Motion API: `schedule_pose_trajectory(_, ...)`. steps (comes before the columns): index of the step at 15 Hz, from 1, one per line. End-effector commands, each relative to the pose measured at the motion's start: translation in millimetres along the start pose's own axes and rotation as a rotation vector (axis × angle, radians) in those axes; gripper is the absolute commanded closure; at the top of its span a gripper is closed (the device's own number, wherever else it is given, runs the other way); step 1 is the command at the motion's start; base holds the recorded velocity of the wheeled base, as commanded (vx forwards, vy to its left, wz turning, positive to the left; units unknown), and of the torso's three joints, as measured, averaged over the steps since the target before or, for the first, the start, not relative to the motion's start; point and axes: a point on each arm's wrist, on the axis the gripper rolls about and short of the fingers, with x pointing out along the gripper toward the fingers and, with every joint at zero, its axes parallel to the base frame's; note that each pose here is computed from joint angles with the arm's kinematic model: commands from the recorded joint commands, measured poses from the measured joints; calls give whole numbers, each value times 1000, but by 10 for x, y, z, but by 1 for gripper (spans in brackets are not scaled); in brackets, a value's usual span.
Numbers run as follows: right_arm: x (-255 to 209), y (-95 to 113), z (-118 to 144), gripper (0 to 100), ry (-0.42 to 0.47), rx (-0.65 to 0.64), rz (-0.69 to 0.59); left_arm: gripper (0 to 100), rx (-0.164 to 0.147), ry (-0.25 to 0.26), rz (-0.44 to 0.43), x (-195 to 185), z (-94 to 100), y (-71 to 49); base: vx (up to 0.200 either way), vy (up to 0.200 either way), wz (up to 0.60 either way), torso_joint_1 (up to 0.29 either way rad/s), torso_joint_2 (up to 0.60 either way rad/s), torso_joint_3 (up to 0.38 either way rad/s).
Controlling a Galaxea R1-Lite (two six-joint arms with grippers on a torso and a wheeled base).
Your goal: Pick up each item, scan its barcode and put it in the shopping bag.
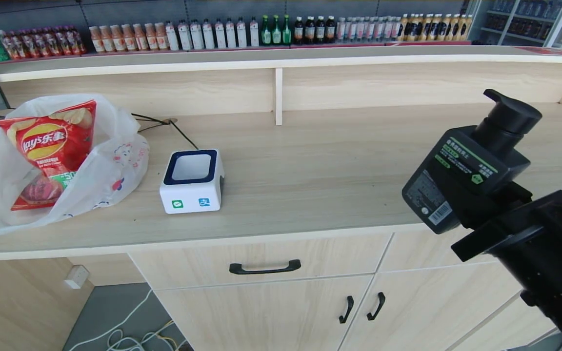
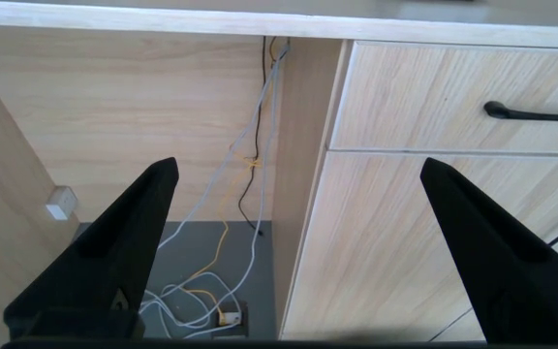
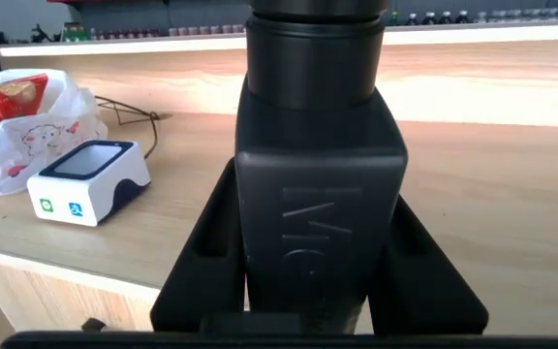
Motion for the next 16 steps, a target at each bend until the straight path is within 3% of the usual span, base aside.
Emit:
schedule_pose_trajectory(1,-26,-21,56,100,-21,10,-3,0,1,0,-1,0,0,0,0,200,0,-17,2,2)
schedule_pose_trajectory(6,-112,-81,194,100,-72,34,-12,0,1,2,-1,0,-2,0,0,200,0,6,1,3)
schedule_pose_trajectory(16,-126,-94,216,100,-80,36,-15,0,1,2,-1,0,-2,0,0,200,0,1,4,2)
